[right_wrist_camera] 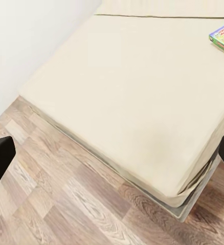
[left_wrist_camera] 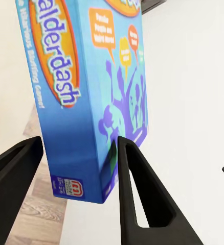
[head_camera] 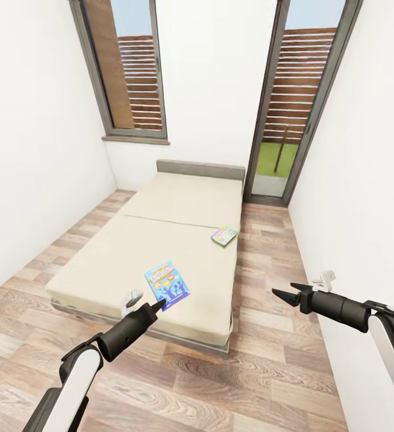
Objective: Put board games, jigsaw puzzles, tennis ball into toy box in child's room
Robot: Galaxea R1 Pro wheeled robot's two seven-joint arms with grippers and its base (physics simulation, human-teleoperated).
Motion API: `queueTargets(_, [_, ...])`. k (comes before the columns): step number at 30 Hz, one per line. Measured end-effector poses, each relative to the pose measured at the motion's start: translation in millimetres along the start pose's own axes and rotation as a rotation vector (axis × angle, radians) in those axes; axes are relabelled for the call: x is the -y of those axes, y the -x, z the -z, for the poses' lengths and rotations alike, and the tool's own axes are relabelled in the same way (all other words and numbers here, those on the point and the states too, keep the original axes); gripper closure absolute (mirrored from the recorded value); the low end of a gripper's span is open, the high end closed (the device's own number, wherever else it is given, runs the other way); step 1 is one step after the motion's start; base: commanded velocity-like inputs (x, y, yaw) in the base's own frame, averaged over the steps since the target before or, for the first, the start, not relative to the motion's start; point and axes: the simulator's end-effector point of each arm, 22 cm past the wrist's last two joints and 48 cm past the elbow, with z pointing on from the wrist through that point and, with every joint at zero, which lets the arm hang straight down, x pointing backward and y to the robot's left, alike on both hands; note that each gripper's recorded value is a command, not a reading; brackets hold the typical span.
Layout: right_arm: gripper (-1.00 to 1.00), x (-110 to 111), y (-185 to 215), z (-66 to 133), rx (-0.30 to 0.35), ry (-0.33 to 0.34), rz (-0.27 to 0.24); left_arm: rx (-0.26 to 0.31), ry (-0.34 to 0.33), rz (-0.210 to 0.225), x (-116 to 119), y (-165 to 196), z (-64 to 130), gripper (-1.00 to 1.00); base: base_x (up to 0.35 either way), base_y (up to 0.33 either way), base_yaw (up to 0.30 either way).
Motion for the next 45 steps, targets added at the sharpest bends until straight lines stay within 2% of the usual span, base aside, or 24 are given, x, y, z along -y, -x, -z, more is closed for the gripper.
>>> queueTargets(15, [-1.00, 0, 7, 5.7, 0.025, -0.006, 0.016, 0.010, -0.009, -0.004, 6, 3, 2.9, 1.00, 0.000, 0.000, 0.000])
queueTargets(31, [-1.00, 2, 9, 6.1, 0.041, -0.014, 0.032, 0.013, 0.007, 0.005, -2, 2, 7.2, 1.00, 0.000, 0.000, 0.000])
queueTargets(42, [-1.00, 1, 9, 6.1, 0.041, -0.012, 0.034, 0.056, 0.035, 0.042, -19, 17, 17.4, 1.00, 0.000, 0.000, 0.007])
queueTargets(43, [-1.00, 0, 9, 6.1, 0.040, -0.009, 0.031, 0.068, 0.035, 0.066, -22, 20, 21.0, 1.00, 0.000, 0.000, 0.099])
queueTargets(45, [-1.00, 0, 9, 5.5, 0.038, -0.010, 0.030, 0.070, 0.034, 0.074, -23, 20, 21.5, 1.00, 0.000, 0.000, 0.124])
